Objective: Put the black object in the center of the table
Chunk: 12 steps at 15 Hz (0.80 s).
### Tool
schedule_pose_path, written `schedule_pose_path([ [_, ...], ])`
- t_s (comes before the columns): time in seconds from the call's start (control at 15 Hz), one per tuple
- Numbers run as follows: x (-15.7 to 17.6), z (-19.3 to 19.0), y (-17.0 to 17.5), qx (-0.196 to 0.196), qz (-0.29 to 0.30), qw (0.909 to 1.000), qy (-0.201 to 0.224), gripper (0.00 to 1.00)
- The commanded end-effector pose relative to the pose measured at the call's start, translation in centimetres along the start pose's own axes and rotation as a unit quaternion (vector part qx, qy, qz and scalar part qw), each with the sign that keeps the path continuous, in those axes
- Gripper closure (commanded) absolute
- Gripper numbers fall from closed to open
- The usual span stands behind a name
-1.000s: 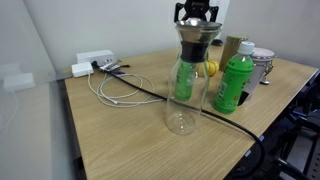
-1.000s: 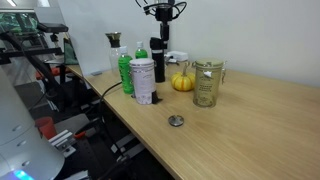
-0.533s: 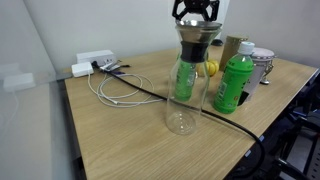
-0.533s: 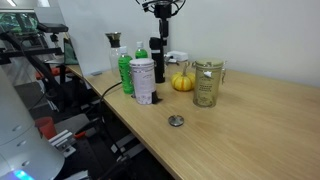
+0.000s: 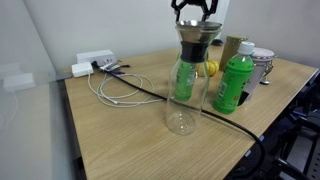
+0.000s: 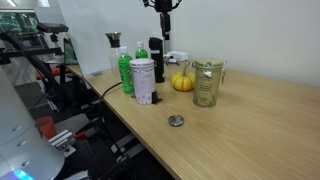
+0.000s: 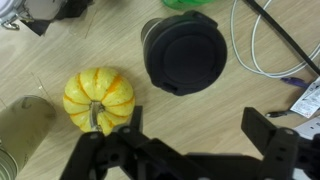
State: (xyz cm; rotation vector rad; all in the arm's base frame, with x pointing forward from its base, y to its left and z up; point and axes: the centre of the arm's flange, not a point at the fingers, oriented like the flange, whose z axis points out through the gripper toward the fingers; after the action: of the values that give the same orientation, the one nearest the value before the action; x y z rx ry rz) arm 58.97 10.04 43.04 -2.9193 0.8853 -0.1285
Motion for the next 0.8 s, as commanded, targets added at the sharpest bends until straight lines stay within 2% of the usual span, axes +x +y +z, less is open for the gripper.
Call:
schedule_pose_path([
  [0.0,0.1,-1.1,-0.1,0.011,-0.008,0.9993,0.036,0.00],
  [0.6,0.7,-5.6,-0.3,0.031,0.013,0.9934,0.109,0.00],
  [0.73,1.1,-5.8,-0.7,0.032,0.009,0.9943,0.101,0.00],
])
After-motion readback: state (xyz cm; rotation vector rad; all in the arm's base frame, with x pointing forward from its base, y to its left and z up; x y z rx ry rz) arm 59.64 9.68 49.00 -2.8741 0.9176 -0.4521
